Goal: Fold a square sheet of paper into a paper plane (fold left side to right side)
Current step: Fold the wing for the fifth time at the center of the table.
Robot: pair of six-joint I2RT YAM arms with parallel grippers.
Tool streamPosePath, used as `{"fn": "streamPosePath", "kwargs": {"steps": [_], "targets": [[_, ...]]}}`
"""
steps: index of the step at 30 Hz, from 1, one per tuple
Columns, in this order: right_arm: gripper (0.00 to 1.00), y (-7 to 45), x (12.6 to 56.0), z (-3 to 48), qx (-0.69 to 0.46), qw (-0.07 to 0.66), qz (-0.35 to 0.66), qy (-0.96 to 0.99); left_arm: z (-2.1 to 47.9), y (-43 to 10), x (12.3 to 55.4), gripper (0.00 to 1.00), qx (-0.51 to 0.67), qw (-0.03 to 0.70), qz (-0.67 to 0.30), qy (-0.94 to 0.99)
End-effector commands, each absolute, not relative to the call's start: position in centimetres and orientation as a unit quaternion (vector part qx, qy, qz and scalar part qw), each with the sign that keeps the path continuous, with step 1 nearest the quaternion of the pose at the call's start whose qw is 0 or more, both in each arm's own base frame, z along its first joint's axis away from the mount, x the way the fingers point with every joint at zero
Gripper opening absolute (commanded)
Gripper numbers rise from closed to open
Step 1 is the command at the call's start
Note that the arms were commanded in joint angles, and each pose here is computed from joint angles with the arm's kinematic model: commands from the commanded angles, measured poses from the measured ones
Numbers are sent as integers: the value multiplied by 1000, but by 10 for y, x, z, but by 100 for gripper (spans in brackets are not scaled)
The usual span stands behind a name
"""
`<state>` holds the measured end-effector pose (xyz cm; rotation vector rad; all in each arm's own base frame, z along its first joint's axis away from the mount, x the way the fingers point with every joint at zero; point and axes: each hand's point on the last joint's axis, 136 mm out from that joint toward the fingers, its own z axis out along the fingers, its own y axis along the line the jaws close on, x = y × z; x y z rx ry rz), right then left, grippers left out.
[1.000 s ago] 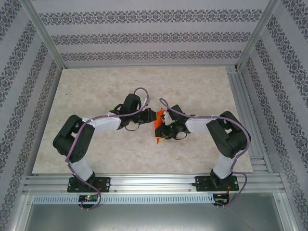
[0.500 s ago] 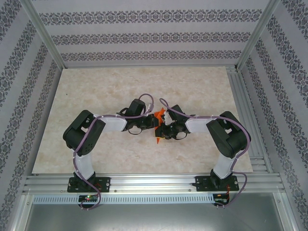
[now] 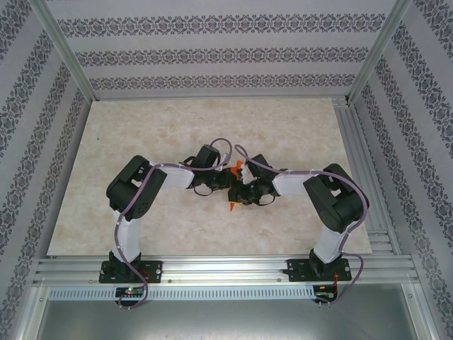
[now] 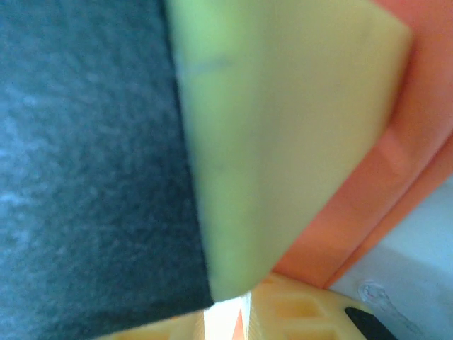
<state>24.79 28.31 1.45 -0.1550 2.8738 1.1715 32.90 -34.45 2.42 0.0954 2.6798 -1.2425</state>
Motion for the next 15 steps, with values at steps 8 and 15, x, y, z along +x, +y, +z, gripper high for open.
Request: {"fn": "streamPosePath", "kwargs": {"steps": [8,15], "targets": [[24,269,242,41,-41,35,399,915,-14,-330,334,11,27,101,-349,931],[23,223,275,80,10,108,415,903,-19,-330,332,11,32,97,-342,934]]}}
